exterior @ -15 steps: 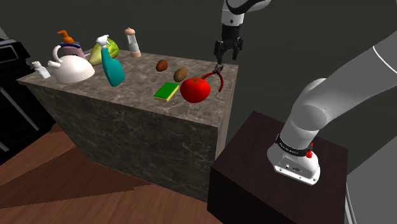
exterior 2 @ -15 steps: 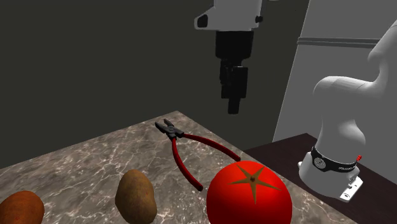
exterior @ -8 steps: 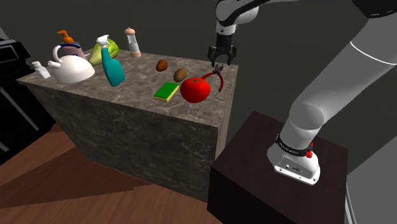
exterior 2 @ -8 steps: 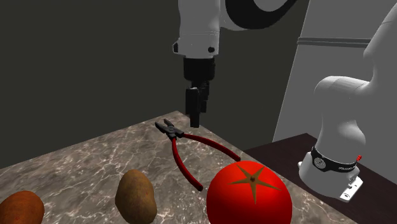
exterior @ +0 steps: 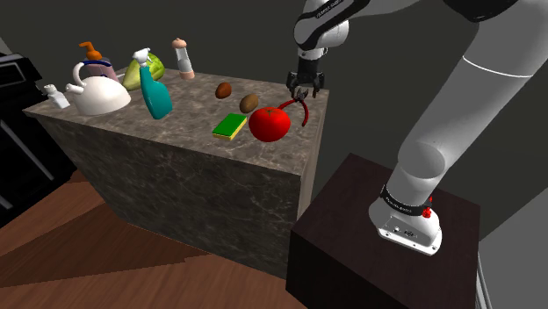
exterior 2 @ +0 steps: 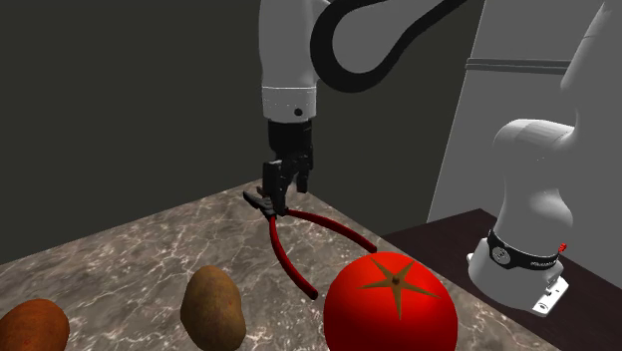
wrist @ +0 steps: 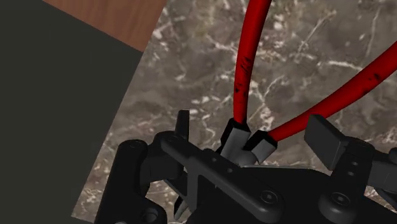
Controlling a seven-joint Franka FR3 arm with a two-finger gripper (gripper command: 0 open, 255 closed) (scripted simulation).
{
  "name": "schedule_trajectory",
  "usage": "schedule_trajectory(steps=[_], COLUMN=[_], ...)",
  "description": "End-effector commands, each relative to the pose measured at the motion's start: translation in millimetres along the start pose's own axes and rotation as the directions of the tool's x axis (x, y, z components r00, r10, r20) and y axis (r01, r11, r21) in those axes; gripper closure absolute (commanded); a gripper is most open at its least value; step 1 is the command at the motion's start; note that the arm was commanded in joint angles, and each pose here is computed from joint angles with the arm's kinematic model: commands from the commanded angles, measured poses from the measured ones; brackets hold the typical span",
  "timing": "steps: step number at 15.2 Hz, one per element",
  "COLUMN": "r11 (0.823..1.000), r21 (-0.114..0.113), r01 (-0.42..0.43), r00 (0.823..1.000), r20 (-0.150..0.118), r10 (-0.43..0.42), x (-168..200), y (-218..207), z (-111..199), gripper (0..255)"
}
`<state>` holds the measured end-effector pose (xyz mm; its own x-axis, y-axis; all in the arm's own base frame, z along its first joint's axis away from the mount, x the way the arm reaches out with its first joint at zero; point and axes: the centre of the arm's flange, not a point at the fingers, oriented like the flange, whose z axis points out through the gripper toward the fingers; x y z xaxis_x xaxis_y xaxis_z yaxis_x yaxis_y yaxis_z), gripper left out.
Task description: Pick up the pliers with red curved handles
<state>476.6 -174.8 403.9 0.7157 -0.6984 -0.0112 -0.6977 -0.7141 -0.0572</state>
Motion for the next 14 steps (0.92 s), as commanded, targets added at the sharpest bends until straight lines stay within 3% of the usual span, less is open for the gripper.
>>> schedule_trajectory(steps=[1, 5, 6, 14], r11=[1.0, 1.0, 1.0, 1.0], r21=[0.0, 0.0, 0.0, 0.0], r01=[-0.002, -0.002, -0.002, -0.002], r00=[1.0, 1.0, 1.0, 1.0], r20=[-0.001, -0.001, -0.001, -0.001], r10=[0.002, 0.002, 0.002, 0.002], x=[0, 0, 0, -2], y=[0, 1, 1, 4], z=[10, 23, 24, 24], gripper=[0, 0, 255, 255])
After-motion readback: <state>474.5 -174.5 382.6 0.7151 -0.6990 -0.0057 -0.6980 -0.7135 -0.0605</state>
